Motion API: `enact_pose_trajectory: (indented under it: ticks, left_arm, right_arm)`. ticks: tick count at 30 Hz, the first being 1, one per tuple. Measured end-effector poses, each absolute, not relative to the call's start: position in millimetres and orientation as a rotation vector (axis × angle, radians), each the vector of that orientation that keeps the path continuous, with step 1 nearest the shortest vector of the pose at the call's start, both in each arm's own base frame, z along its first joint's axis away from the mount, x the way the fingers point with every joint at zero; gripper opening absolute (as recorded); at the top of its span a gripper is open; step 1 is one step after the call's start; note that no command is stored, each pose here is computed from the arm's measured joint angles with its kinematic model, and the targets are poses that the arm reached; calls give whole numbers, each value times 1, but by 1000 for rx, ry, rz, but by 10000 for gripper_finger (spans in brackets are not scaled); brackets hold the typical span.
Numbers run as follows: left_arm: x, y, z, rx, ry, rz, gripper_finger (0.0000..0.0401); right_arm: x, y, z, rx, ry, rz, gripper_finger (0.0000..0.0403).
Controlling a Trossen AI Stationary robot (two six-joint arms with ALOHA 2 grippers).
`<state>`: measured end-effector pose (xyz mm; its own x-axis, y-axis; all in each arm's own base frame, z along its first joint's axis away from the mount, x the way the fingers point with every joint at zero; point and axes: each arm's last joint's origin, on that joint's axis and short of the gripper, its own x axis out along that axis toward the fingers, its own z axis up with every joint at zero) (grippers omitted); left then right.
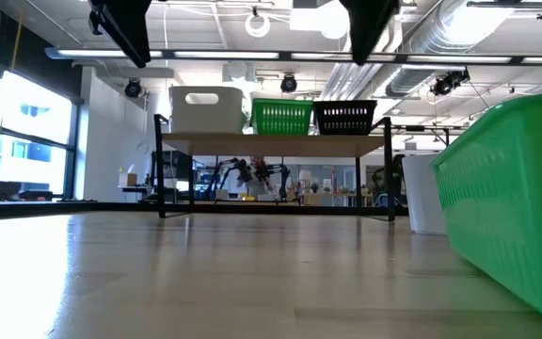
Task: Stack baskets on shelf by color
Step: Stack the bottom white bin on top of the white bin
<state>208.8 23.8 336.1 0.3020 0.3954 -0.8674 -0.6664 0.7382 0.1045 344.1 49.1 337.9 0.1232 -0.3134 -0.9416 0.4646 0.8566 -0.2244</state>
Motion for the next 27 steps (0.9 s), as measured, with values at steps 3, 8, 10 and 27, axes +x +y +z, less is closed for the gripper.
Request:
enact_pose_trajectory:
  ticks: [3,8,10,27]
  left_arm:
    - [209,21,336,-295,1047,707,131]
    - [210,19,336,-308,1056,681,131]
    - [210,19,335,-315,1063,669,131]
    - [211,17,335,-368,1081,623,131]
  right_arm:
    - [337,58,322,153,1378,-606,94]
    - [318,72,310,236,1424,-644,94]
    - [309,77,308,270,1434,-665,94]
    - [217,112,294,694,1365,-775,94]
